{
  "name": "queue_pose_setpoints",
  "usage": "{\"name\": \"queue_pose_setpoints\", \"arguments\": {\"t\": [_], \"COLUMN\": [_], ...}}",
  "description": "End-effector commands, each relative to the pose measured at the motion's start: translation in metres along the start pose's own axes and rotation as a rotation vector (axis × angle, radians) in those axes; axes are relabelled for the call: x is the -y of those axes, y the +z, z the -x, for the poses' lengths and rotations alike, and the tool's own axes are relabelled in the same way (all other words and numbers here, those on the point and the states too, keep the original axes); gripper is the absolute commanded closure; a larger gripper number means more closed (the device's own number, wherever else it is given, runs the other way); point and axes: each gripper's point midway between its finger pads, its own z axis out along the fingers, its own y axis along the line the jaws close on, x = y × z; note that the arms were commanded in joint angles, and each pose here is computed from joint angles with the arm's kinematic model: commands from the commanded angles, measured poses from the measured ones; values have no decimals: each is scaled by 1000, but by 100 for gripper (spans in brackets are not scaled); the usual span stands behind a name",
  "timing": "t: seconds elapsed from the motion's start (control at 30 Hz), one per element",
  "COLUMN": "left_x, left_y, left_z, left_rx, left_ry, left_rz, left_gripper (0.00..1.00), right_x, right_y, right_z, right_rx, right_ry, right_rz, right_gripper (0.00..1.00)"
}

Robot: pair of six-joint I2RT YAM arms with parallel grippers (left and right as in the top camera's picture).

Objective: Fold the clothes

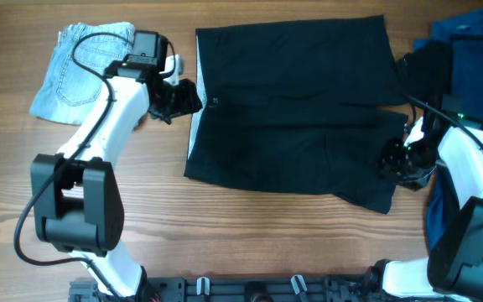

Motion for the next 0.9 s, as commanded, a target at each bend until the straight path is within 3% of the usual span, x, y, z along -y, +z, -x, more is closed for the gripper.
{"name": "queue_pose_setpoints", "arguments": {"t": [0.0,0.13,0.33,0.53,0.7,0.77,0.83,0.87], "left_x": [49,33,4,1,20,19,18,17], "left_y": [14,38,57,68,77,77,77,77], "left_z": [5,5,4,-12,-35,-35,-35,-33], "left_rx": [46,66,23,-69,-182,-184,-184,-179], "left_ry": [156,194,140,98,67,64,62,59], "left_rz": [-129,56,106,38,-108,-107,-105,-105], "left_gripper": [71,70,62,60,60,64,82,87], "right_x": [-19,-21,-21,-21,-21,-21,-21,-21], "right_y": [-34,-44,-44,-44,-44,-44,-44,-44], "right_z": [37,48,50,49,50,50,50,50], "right_rx": [117,157,165,163,164,164,163,164], "right_ry": [-47,-56,-81,-80,-80,-79,-79,-79], "right_rz": [59,58,51,51,51,52,51,52], "right_gripper": [37,35,33,33,32,32,32,32]}}
